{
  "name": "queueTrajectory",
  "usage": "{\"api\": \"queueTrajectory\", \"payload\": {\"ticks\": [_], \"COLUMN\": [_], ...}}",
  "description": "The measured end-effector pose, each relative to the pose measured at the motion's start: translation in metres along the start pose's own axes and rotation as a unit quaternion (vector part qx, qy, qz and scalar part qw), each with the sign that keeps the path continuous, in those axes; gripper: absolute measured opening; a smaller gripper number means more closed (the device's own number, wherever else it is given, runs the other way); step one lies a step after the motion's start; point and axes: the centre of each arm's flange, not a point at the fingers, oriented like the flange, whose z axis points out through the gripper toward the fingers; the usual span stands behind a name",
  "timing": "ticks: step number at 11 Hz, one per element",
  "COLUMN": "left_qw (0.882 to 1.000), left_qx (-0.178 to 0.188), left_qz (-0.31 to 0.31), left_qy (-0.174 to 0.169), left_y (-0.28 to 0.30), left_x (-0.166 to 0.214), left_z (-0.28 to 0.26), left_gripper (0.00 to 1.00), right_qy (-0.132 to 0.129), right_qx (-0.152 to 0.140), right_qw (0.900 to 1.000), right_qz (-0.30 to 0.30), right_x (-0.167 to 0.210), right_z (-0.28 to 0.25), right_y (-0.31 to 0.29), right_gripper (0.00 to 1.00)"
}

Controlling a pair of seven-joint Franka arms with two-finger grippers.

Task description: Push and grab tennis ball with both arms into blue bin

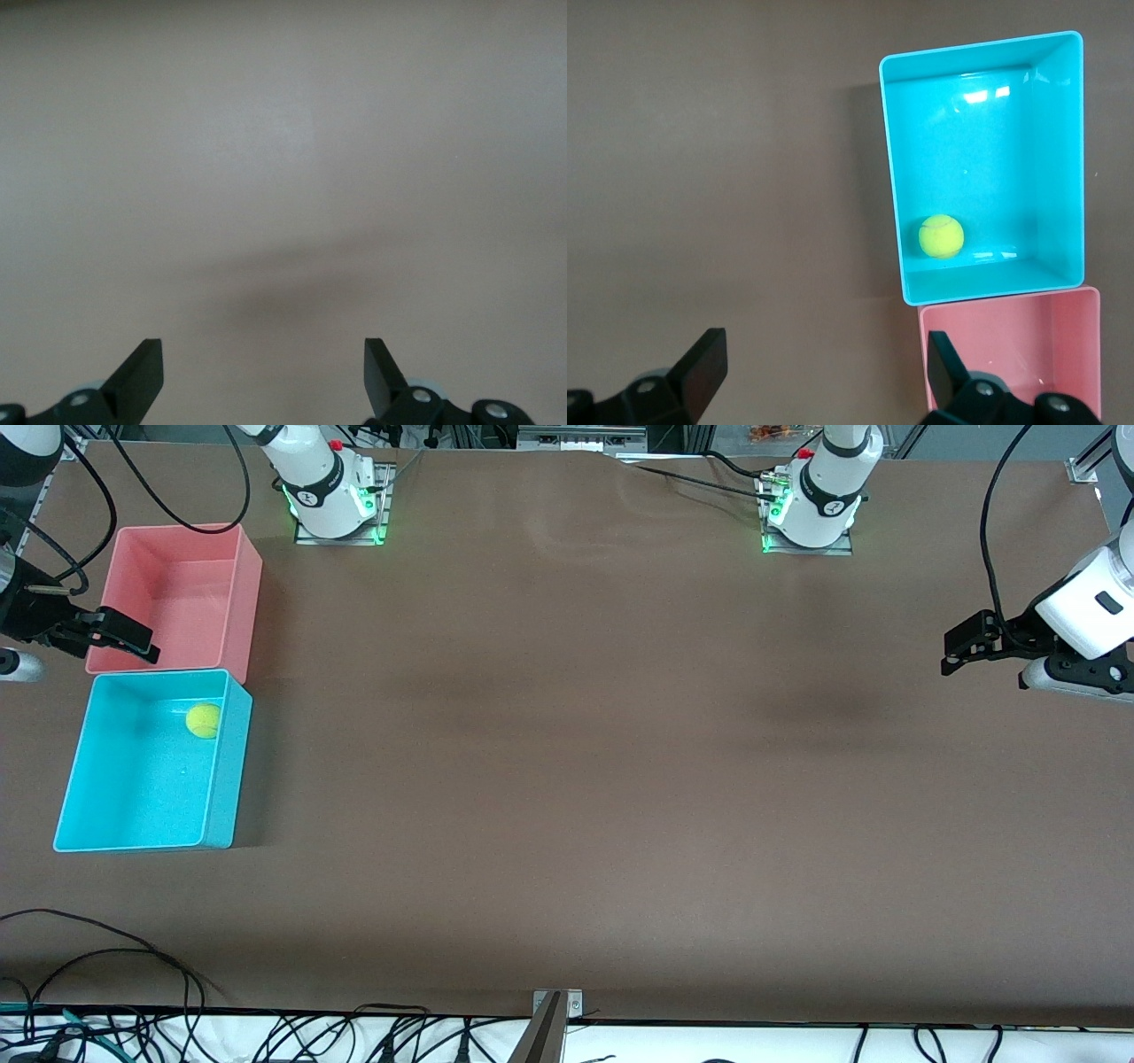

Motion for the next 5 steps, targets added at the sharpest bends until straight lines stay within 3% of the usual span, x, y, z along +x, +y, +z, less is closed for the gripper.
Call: {"api": "queueTrajectory", "payload": {"ticks": [5], "left_qw": [1.000], "left_qx": [-0.001], "left_qz": [-0.014], "left_qy": [-0.003], "left_y": [-0.0087], "left_x": [-0.0005], "left_z": [0.0024], "left_gripper": [1.00], "right_qy": [-0.002], "right_qx": [0.000], "right_qw": [1.000], "right_qz": [-0.006], "right_x": [-0.0008], "right_z": [0.0000], "right_y": [-0.0066], "right_gripper": [1.00]}}
